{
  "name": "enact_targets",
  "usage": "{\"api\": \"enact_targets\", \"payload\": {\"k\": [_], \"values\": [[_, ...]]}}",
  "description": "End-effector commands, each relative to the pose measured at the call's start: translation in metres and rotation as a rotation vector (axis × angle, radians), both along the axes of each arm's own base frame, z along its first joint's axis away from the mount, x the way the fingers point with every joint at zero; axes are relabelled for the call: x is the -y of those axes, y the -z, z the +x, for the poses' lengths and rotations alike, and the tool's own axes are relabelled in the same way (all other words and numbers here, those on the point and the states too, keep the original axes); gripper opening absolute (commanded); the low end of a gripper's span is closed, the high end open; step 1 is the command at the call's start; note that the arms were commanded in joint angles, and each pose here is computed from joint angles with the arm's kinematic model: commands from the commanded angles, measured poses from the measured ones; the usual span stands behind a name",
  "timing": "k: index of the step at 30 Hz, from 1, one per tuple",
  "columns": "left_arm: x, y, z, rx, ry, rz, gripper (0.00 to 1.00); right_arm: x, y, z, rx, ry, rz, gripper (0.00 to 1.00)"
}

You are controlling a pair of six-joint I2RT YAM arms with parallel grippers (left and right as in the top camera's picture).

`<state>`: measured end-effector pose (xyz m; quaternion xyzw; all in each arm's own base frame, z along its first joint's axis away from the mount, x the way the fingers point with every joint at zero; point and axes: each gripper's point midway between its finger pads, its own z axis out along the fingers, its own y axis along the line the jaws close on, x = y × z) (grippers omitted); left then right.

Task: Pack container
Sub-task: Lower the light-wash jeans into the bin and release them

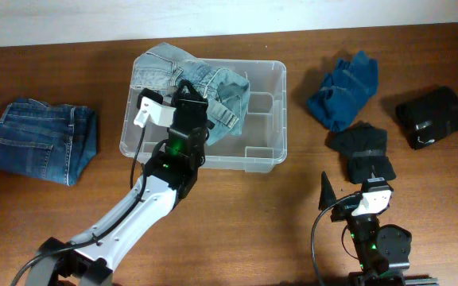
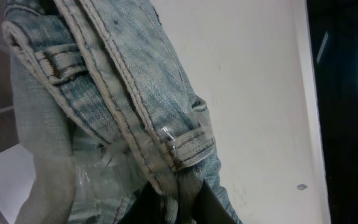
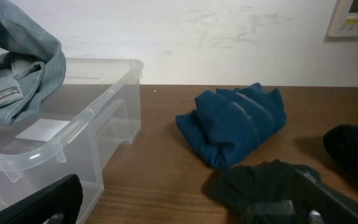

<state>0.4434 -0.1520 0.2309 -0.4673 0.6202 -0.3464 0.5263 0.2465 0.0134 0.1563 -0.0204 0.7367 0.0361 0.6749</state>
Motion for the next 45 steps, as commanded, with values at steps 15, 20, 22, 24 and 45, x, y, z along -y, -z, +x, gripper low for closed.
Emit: {"api": "enact_targets", "payload": {"k": [15,20,22,24,45], "values": [[-0.001,-0.038,0.004,0.099,-0.023,0.059,0.99,0.003,0.003,0.000,-0.003,0.012,-0.004,0.98],[-0.001,-0.044,0.005,0.106,0.004,0.231,0.99,0.003,0.003,0.000,-0.003,0.012,-0.004,0.98],[0.002,-0.043,0.005,0.096,0.039,0.367,0.99,0.003,0.003,0.000,-0.004,0.012,-0.004,0.99],[0.004,-0.043,0.005,0.090,0.070,0.475,0.99,0.003,0.003,0.000,-0.004,0.012,-0.004,0.98],[0.050,0.009,-0.021,0.011,0.713,1.519,0.99,0.003,0.003,0.000,-0.003,0.012,-0.004,0.98]]}}
